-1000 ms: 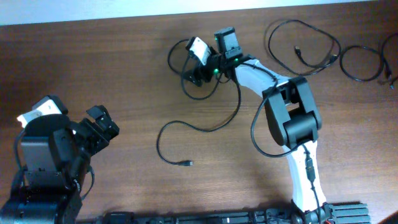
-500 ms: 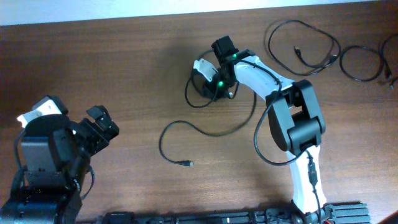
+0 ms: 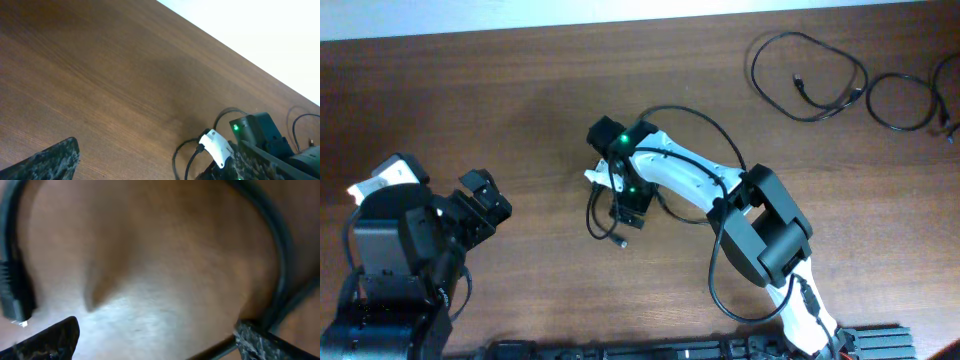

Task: Untangle cables

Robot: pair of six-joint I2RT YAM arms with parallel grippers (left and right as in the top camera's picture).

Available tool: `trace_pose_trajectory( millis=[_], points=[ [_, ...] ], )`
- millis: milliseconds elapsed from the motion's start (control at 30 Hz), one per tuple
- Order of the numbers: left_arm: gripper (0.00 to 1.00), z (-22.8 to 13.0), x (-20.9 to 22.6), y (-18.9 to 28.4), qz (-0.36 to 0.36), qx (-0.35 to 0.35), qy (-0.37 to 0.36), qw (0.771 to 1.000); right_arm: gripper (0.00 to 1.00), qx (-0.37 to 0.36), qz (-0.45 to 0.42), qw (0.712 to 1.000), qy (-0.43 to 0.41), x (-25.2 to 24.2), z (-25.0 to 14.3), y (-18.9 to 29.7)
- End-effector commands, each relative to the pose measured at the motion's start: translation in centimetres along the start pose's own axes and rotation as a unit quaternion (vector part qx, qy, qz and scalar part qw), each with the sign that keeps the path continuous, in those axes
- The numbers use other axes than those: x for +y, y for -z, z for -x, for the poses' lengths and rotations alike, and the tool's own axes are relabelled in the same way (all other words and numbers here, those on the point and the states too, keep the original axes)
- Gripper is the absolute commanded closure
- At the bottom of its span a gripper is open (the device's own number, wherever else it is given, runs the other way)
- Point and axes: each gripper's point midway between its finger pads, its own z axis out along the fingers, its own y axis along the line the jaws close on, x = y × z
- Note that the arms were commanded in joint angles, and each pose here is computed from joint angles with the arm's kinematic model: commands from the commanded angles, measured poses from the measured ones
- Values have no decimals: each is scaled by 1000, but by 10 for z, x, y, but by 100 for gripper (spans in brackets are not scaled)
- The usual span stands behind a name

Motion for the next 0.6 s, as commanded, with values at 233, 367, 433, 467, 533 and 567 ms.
trace_pose_trajectory(
  millis=[233, 367, 433, 467, 533, 567],
  points=[
    [1, 3, 2, 2, 5, -8, -6, 1000, 22, -29, -62, 995, -79, -65, 0, 15],
    [1, 3, 2, 2, 4, -8, -6, 1000, 38, -43, 40, 990, -131, -67, -25, -2],
    [1, 3, 2, 2, 4, -8, -6, 1000, 25, -8, 58, 992, -116, -46, -42, -20],
    [1, 3, 2, 2, 4, -8, -6, 1000, 21, 4, 64, 992, -109, -36, -46, -26],
    [1, 3, 2, 2, 5, -8, -6, 1000, 12, 23, 73, 991, -108, -26, -56, -34],
    [1, 3, 2, 2, 4, -8, -6, 1000, 11, 28, 75, 991, -108, -25, -59, -34]
  ],
)
